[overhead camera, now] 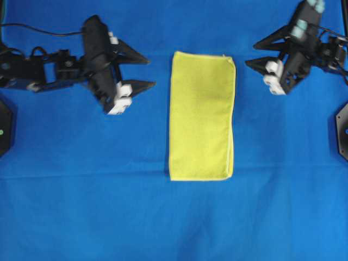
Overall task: Fold the yellow towel.
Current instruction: 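Grasp the far corners of the vertical strip with both grippers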
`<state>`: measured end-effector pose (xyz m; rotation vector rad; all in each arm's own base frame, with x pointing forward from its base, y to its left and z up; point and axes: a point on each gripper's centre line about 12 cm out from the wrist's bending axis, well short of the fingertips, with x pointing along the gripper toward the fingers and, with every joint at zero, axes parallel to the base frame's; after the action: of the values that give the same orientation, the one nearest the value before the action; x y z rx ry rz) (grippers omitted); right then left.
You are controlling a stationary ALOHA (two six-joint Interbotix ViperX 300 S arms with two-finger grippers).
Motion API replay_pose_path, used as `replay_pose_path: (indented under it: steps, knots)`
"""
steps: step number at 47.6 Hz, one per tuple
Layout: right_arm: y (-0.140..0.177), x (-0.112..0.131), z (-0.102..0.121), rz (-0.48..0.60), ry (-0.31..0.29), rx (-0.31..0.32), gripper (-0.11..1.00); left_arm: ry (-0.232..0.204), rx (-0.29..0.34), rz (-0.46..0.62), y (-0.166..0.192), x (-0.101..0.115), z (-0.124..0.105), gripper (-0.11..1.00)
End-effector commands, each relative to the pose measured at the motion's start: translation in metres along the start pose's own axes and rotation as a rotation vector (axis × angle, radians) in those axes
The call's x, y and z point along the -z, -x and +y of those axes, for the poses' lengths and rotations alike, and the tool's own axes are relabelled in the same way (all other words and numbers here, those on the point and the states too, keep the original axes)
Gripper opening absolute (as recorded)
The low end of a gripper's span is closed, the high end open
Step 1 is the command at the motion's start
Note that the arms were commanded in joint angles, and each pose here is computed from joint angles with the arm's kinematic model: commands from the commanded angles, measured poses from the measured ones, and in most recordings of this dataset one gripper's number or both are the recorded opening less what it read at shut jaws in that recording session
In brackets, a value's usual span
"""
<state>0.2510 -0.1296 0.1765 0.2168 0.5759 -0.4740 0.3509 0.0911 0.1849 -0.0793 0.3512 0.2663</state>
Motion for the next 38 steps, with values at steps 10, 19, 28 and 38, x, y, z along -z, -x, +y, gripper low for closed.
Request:
replay_pose_path:
  steps: [10,19,28,38]
  knots:
    - [-0.056,0.001,-0.013,0.120,0.029,0.034,0.61,0.005,-0.068,0.040,-0.056,0.009,0.029,0.66]
    - [-0.085,0.013,-0.016,0.188,0.040,0.035,0.61,0.013,-0.086,0.089,-0.092,0.034,0.040,0.66]
    - [-0.105,0.022,-0.022,0.221,0.036,0.040,0.61,0.027,-0.114,0.129,-0.112,0.054,0.055,0.66]
    - [-0.110,0.029,-0.023,0.242,0.043,0.037,0.54,0.032,-0.129,0.154,-0.110,0.063,0.063,0.60]
